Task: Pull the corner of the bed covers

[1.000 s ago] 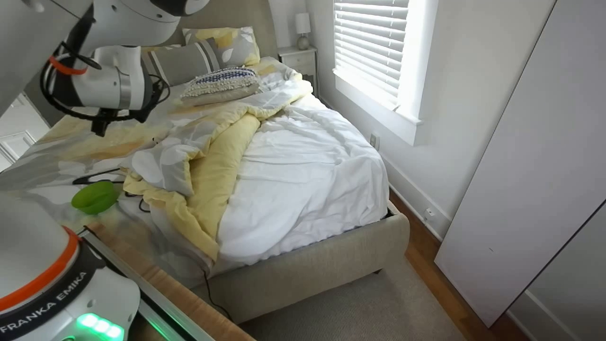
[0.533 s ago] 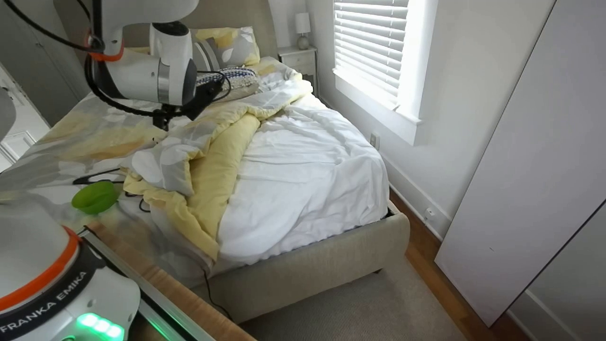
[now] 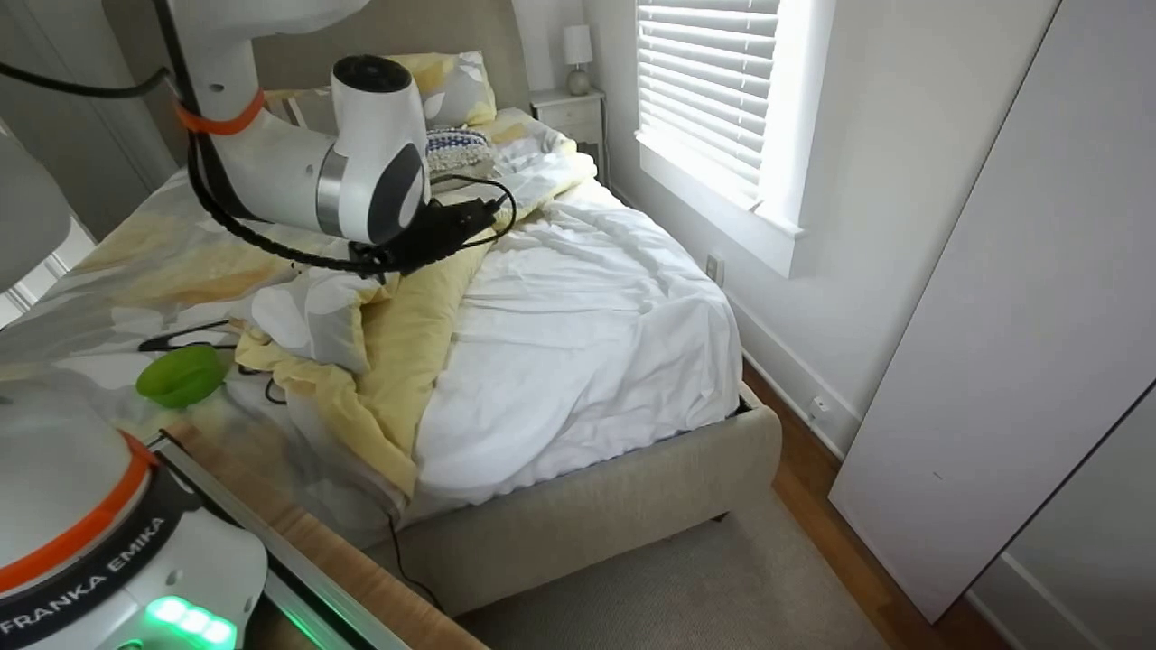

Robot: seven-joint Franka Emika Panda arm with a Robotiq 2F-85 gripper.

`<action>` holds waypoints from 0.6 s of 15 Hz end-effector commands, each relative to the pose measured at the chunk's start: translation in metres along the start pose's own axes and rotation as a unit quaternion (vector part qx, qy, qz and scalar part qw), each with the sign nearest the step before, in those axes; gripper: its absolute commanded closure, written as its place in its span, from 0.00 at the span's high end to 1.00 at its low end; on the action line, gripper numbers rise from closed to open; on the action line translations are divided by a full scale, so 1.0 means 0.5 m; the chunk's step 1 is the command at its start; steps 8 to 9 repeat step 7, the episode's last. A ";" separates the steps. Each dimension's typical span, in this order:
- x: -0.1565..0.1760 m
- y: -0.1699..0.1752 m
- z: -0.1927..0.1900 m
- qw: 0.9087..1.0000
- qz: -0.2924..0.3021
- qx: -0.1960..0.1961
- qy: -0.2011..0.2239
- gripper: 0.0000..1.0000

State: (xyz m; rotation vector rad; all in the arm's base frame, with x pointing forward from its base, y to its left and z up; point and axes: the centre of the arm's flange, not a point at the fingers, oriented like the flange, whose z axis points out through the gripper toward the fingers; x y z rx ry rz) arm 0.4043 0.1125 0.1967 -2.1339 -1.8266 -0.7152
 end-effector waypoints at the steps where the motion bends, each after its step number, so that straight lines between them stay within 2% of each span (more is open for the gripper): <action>1: -0.015 -0.002 -0.007 1.000 0.026 -0.001 -0.003 1.00; 9: -0.017 -0.002 -0.007 1.000 0.029 -0.001 -0.002 1.00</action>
